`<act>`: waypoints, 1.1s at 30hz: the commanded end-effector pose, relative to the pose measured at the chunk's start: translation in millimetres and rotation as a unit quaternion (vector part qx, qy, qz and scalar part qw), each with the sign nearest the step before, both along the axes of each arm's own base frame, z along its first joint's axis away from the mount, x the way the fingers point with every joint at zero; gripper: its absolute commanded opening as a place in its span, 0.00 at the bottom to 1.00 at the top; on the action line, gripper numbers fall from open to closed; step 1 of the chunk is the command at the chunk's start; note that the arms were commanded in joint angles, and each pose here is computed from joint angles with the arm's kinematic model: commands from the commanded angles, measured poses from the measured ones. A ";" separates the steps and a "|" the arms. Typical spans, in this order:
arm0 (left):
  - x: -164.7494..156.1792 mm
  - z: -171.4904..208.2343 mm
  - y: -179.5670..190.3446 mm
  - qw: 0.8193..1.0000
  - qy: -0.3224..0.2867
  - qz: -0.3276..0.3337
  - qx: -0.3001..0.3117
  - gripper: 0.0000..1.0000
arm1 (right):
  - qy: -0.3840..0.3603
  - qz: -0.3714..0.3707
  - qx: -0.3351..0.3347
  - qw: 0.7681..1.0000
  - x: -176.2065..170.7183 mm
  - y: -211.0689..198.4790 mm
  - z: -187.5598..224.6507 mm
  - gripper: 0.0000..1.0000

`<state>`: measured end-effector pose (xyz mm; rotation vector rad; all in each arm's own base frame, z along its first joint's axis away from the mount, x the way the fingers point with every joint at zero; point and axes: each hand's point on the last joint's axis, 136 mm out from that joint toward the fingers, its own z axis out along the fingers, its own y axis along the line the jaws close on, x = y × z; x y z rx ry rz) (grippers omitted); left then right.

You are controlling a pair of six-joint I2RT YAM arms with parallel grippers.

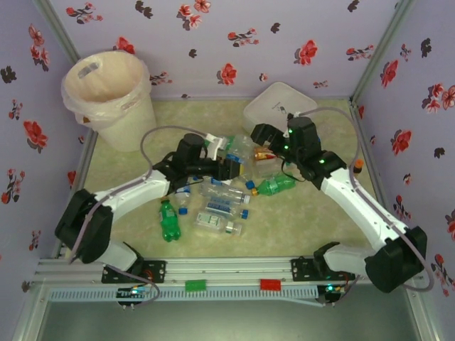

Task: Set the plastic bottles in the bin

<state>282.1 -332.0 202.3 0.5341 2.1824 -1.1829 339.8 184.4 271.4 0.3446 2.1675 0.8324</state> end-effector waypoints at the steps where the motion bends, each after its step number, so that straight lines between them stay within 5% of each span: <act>1: 21.9 18.0 42.9 0.994 -0.042 0.074 0.063 0.48 | 0.004 -0.024 -0.028 0.999 -1.1 -20.7 -8.7 1.00; 8: 79.7 108.2 126.2 0.972 -0.109 0.197 0.073 0.48 | 0.035 -0.025 -0.016 0.999 -7.0 -18.8 -45.4 1.00; 20: 174.6 230.9 268.7 0.901 -0.196 0.373 0.108 0.48 | 0.067 0.002 -0.005 0.998 -9.8 0.2 -76.0 1.00; 26: 225.8 230.4 322.7 0.868 -0.189 0.434 0.151 0.48 | 0.065 0.012 -0.038 0.997 -11.5 3.1 -74.5 1.00; 33: 273.7 183.2 367.4 0.846 -0.139 0.466 0.220 0.48 | 0.056 0.003 -0.075 0.996 -19.5 -6.1 -74.0 1.00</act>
